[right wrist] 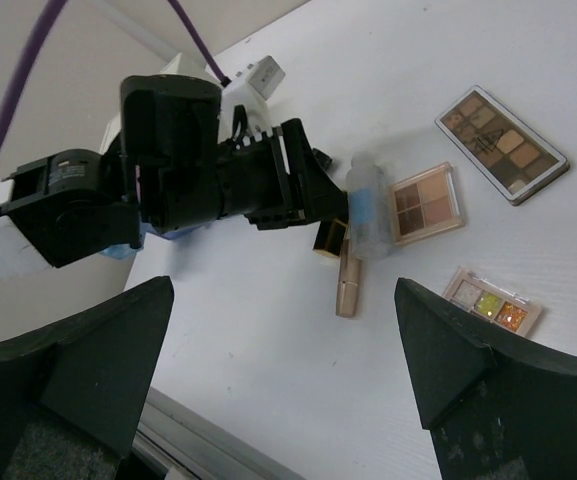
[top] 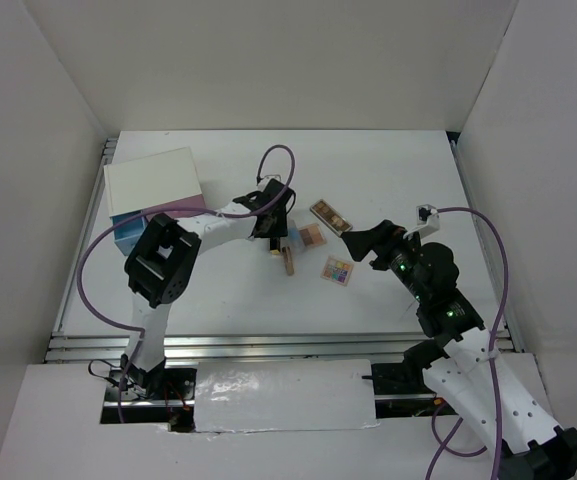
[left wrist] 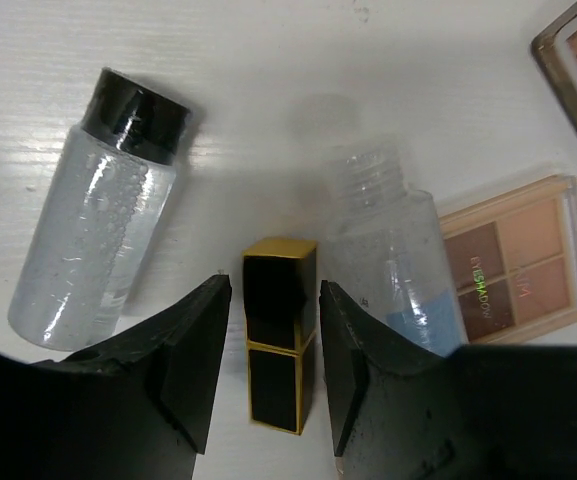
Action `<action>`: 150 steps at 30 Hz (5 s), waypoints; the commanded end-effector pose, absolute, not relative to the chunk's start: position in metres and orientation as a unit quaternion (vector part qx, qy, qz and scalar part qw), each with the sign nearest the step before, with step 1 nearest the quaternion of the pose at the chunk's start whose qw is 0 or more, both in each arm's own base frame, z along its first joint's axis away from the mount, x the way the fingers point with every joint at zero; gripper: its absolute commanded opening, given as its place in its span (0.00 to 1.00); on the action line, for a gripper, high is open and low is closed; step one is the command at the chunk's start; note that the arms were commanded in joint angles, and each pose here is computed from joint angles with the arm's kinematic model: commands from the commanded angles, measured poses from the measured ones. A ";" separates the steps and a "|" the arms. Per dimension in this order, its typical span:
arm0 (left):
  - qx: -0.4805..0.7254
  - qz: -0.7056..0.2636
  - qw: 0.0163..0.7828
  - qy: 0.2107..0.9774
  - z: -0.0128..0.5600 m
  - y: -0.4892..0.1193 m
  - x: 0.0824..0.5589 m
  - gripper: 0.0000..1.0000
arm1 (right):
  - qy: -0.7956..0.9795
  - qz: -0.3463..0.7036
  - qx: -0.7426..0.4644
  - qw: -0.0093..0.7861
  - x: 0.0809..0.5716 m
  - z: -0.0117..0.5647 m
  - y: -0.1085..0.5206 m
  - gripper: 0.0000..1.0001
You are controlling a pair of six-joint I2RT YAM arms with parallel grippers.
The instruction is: Organize the makeup
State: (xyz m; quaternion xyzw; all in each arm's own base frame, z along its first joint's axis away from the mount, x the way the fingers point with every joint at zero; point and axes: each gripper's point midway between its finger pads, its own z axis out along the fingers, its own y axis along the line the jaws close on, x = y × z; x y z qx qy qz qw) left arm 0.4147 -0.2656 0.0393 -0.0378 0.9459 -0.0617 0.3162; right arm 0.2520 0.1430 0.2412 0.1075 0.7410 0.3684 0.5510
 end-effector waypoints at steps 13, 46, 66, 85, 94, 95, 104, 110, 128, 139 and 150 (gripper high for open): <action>-0.037 -0.050 0.303 0.951 0.027 -0.270 0.408 0.43 | 0.729 0.374 0.097 0.566 0.252 0.250 0.144 1.00; -0.308 0.103 0.525 0.787 0.272 0.051 0.367 0.09 | 0.727 0.395 0.068 0.557 0.246 0.252 0.155 1.00; -0.343 0.131 0.545 0.754 0.247 0.104 0.365 0.13 | 0.722 0.402 0.060 0.560 0.242 0.257 0.156 1.00; -0.372 0.145 0.500 0.768 0.214 0.105 0.350 0.18 | 0.721 0.400 0.060 0.563 0.240 0.258 0.154 1.00; -0.365 0.144 0.490 0.779 0.206 0.101 0.352 0.20 | 0.717 0.400 0.059 0.568 0.239 0.261 0.153 1.00; -0.363 0.144 0.489 0.780 0.205 0.100 0.352 0.20 | 0.717 0.400 0.059 0.568 0.238 0.261 0.153 1.00; -0.362 0.140 0.473 0.791 0.196 0.094 0.344 0.19 | 0.717 0.401 0.059 0.567 0.238 0.261 0.153 1.00; -0.357 0.139 0.465 0.798 0.193 0.090 0.344 0.22 | 0.717 0.400 0.060 0.568 0.238 0.261 0.153 1.00; -0.349 0.147 0.452 0.808 0.191 0.084 0.342 0.41 | 0.718 0.401 0.060 0.565 0.239 0.260 0.153 1.00; -0.365 0.146 0.474 0.788 0.206 0.085 0.335 0.92 | 0.720 0.402 0.059 0.563 0.240 0.259 0.155 1.00; -0.242 0.060 0.536 0.807 0.256 -0.009 0.349 0.99 | 0.722 0.398 0.063 0.562 0.241 0.256 0.154 1.00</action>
